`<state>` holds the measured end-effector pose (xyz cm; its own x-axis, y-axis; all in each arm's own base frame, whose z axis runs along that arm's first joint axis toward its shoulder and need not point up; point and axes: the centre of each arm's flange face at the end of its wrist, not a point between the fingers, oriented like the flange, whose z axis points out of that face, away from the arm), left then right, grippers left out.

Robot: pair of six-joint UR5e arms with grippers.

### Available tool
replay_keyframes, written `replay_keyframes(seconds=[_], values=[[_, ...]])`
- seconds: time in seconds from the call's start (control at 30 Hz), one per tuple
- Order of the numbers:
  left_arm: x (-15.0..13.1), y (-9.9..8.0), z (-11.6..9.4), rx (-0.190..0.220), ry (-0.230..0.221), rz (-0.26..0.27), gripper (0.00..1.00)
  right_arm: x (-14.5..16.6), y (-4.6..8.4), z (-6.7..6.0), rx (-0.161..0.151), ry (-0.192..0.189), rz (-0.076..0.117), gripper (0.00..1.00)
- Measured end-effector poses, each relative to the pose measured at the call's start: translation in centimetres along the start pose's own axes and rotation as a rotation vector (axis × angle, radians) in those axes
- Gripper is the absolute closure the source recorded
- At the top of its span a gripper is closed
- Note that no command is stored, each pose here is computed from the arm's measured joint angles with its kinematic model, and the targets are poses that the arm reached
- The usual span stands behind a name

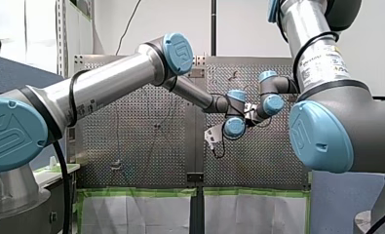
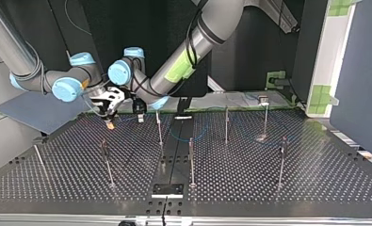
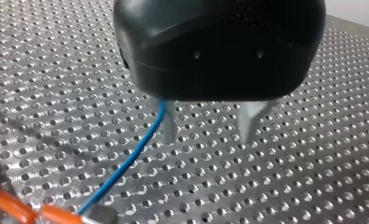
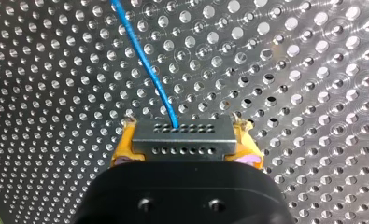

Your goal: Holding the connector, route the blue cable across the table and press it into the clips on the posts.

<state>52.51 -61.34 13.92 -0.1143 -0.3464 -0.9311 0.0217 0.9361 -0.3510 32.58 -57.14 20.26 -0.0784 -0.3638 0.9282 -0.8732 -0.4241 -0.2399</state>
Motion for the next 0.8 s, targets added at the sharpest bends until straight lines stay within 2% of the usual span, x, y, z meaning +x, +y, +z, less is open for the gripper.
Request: replay_keyframes(seconds=[0.2, 0.4, 0.57, 0.8], values=[[0.4, 0.5, 0.0, 0.005, 0.017, -0.011, 0.99, 1.0, 0.0, 0.0, -0.004, -0.011, -0.001, 1.00], [-0.9, -0.8, -0.8, 0.044, 0.028, -0.022, 0.99, 2.6, -0.5, -1.1, -0.007, -0.020, -0.003, 1.00], [-3.5, -1.9, -1.8, 0.053, 0.031, -0.028, 0.99, 5.4, -1.3, -2.4, 0.002, 0.020, -0.005, 1.00], [-5.5, -2.2, -2.6, 0.041, 0.026, -0.032, 0.99, 9.1, -2.2, -4.1, 0.019, 0.060, 0.009, 1.00]])
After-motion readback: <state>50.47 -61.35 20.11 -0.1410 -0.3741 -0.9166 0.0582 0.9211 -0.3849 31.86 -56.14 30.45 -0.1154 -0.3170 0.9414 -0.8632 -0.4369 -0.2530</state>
